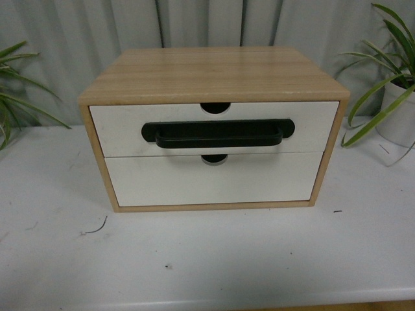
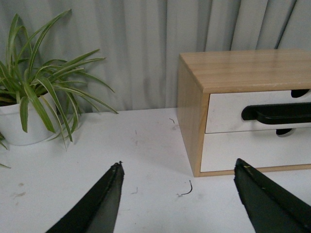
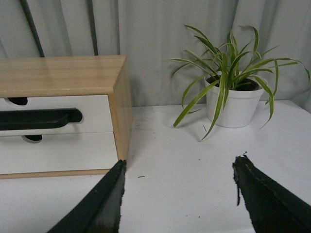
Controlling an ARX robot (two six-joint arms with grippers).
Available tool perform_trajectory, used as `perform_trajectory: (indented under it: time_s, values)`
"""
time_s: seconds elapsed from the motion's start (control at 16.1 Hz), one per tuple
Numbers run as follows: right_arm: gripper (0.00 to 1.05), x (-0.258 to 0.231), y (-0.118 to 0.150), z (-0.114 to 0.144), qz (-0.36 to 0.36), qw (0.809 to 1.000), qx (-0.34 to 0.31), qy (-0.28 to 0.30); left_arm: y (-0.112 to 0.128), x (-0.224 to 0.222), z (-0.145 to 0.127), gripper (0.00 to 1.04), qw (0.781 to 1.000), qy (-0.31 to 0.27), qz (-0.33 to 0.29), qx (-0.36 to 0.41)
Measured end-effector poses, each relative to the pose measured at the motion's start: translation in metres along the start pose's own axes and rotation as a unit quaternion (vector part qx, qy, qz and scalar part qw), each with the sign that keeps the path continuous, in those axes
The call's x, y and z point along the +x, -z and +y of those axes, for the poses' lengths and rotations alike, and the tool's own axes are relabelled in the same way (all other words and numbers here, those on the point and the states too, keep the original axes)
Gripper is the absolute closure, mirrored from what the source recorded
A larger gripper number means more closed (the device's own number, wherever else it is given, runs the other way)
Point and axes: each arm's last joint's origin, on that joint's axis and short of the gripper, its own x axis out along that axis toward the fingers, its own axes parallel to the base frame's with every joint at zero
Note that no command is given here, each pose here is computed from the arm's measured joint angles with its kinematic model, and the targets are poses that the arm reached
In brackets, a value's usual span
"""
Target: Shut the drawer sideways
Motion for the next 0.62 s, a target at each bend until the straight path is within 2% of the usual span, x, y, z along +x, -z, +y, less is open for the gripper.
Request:
perform_trajectory:
  time_s: [0.12,0.19,0.62]
  values:
    - [0.18,0.0000,0.0000,0.0000,0.000,1.000,0.000,0.000,0.0000,0.0000,0.0000,0.09,1.000,0.000,0.000,0.000]
    - [0.05,0.0000,0.0000,0.0000,0.000,1.000,0.000,0.000,0.0000,0.0000,0.0000,0.06,1.000,0.000,0.000,0.000]
    - [0.06,0.0000,0.0000,0.0000,0.000,1.000,0.000,0.000,0.0000,0.0000,0.0000,0.07,1.000,0.000,0.000,0.000]
